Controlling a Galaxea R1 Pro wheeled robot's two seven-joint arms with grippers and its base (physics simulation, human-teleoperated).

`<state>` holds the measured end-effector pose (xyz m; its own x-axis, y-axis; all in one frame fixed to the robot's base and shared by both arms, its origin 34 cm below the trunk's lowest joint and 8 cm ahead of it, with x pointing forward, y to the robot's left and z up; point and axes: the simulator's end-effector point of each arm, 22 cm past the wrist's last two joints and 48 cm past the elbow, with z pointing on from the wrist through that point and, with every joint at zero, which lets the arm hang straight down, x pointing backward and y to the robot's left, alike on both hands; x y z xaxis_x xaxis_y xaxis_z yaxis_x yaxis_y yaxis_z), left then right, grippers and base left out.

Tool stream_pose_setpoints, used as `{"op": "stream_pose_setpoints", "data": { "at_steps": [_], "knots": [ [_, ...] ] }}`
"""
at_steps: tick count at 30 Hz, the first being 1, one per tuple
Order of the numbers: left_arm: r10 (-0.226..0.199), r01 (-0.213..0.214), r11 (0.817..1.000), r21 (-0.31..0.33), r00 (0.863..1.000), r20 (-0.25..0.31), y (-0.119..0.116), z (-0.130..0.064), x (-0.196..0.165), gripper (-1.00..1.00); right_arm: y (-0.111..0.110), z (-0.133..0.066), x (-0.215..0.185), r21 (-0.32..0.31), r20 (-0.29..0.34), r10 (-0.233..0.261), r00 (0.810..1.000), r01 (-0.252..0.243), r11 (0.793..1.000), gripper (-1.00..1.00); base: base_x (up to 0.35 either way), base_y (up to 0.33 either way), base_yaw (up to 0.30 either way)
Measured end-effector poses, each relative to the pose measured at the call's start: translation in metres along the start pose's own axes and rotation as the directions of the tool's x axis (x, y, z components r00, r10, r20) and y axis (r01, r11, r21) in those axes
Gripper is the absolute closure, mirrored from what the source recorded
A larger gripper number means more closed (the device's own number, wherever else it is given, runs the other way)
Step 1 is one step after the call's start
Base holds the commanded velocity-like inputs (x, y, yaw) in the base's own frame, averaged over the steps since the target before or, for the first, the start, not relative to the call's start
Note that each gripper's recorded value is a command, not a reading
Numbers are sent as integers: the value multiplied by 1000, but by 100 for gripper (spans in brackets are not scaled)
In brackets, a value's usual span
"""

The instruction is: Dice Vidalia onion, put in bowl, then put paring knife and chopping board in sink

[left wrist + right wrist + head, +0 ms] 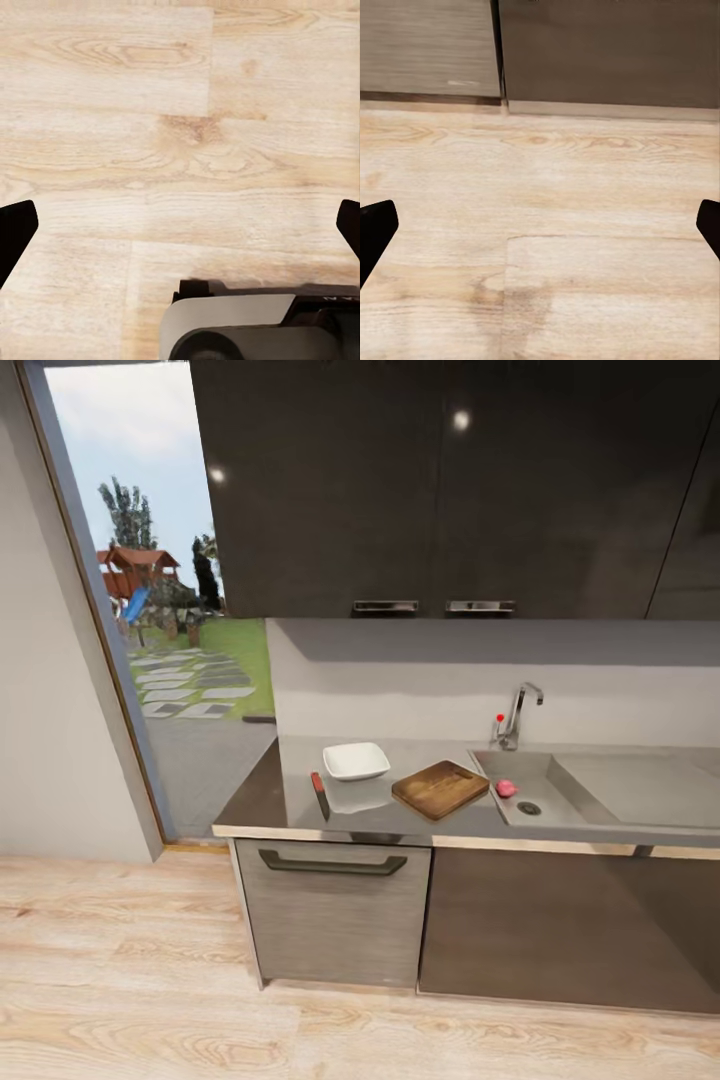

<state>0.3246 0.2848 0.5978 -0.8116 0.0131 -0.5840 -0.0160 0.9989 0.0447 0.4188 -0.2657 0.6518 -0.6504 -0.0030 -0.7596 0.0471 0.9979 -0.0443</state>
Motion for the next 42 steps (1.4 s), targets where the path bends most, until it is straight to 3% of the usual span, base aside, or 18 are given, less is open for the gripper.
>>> {"op": "stream_pose_setpoints", "data": {
  "at_steps": [19,25,42],
  "knots": [
    [0,0,1000,-4,1000,0,2,-20,-9,-100,-1,-17,-13,0,-1,0,1000,0,1000,-100,0,0,0],
    [0,0,999,-40,1000,-1,10,-26,-11,-100,-1,-23,-17,0,-1,0,1000,0,1000,-100,0,0,0],
    [-9,9,999,-33,1000,-3,0,-43,-15,-100,-2,-37,-25,-1,-1,-1,1000,1,1000,-100,0,0,0]
  ]
}}
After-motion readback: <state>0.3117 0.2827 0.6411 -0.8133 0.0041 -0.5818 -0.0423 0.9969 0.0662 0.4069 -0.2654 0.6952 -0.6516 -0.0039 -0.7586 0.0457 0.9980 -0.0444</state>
